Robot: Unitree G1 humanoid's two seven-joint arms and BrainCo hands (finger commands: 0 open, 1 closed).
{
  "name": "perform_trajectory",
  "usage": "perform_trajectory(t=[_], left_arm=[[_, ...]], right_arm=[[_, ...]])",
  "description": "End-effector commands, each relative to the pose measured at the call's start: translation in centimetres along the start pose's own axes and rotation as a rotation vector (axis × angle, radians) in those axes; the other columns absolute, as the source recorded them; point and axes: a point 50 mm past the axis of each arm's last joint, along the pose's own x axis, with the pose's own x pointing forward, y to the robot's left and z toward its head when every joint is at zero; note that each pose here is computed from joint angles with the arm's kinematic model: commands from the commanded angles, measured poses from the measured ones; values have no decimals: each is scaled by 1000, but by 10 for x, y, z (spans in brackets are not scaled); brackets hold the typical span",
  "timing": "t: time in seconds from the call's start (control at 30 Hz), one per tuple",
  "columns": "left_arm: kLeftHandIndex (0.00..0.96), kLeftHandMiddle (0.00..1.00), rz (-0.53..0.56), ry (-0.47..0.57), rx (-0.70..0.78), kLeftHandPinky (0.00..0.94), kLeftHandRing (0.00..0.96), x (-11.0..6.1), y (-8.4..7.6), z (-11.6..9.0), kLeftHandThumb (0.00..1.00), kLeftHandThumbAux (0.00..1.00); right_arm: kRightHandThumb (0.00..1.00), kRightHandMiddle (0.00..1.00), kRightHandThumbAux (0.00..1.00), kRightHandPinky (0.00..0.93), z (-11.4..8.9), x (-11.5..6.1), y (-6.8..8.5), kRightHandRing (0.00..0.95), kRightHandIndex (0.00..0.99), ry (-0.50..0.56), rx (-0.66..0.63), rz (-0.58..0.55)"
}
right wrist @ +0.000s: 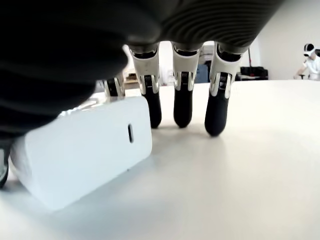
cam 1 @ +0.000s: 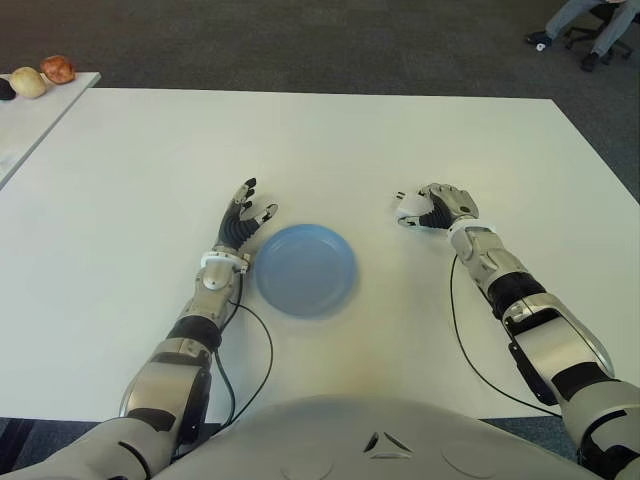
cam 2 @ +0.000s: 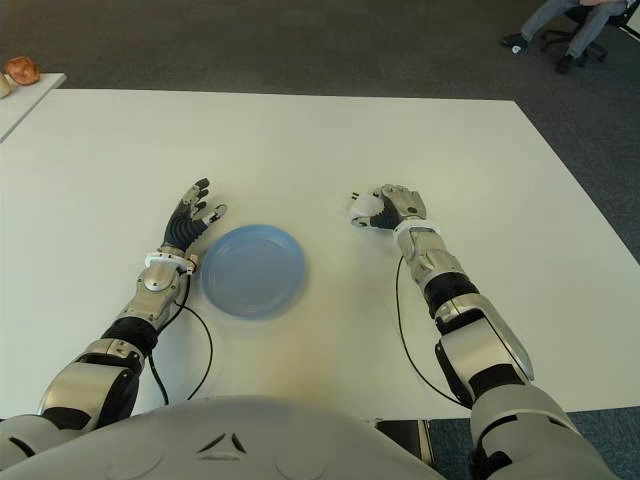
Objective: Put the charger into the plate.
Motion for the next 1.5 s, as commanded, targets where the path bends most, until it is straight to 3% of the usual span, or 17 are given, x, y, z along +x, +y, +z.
perform_trajectory(t=[0.03,0.6,1.23,1.5], left_arm=[[7,2,-78,255,20,1,0,-27,-12,-44,0,560],[11,5,-67,248,18,1,0,-27,-11,-44,0,556],[10,6,-74,281,37,0,0,-25,-14,-46,0,576],[8,3,-75,260,26,2,0,-24,-17,-44,0,556]], right_arm=[[801,593,641,777,0,-7,25,738,407,57,5,82],[851,515,675,734,2,-7,21,776,405,73,44,45],[850,520,677,818,1,-9,18,811,400,13,27,27],[851,529,677,844,3,-11,9,839,401,-35,50,-47]])
